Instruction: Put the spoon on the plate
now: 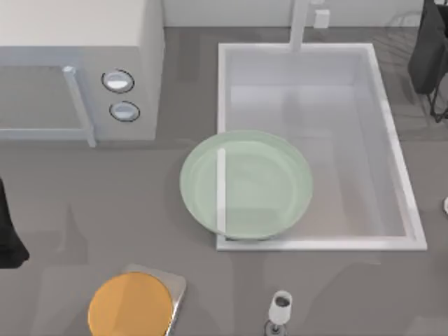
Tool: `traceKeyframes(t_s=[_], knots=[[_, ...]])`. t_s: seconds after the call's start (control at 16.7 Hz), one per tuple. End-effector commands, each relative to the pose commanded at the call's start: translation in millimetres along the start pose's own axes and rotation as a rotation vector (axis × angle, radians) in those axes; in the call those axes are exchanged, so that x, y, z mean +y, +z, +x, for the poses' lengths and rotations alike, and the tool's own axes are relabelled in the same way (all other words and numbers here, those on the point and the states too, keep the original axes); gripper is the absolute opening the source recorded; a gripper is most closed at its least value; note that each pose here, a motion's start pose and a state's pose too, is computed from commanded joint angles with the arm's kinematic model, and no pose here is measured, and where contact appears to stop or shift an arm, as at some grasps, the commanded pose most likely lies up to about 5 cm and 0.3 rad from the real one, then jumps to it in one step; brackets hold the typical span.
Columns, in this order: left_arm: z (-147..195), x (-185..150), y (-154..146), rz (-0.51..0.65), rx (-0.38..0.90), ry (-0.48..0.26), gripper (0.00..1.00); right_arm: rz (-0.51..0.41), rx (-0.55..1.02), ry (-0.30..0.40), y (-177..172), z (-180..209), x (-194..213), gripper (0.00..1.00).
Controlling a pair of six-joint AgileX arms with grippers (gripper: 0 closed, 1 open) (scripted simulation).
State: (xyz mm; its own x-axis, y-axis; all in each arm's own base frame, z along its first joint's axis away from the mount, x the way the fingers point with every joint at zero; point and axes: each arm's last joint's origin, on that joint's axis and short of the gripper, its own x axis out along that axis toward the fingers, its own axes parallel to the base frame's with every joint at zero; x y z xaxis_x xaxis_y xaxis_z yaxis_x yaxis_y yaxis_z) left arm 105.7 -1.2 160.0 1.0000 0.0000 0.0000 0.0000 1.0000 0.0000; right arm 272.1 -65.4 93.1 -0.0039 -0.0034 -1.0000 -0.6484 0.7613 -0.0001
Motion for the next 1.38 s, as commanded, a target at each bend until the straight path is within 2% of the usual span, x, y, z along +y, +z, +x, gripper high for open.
traceKeyframes(t_s=[0.48, 0.96, 1.02, 1.2, 1.38], knots=[[0, 0, 0, 0.0, 0.0, 0.0, 1.0, 0.0, 0.0, 0.0, 0, 0, 0, 0.02], [0, 0, 0, 0.0, 0.0, 0.0, 1.0, 0.0, 0.0, 0.0, 0, 0, 0, 0.0], [0, 0, 0, 0.0, 0.0, 0.0, 1.0, 0.022, -0.022, 0.0, 0, -22, 2, 0.0], [0, 0, 0, 0.0, 0.0, 0.0, 1.0, 0.021, -0.025, -0.004, 2, -31, -1, 0.0], [0, 0, 0, 0.0, 0.0, 0.0, 1.0, 0.018, -0.019, 0.005, 3, -61, -3, 0.0]])
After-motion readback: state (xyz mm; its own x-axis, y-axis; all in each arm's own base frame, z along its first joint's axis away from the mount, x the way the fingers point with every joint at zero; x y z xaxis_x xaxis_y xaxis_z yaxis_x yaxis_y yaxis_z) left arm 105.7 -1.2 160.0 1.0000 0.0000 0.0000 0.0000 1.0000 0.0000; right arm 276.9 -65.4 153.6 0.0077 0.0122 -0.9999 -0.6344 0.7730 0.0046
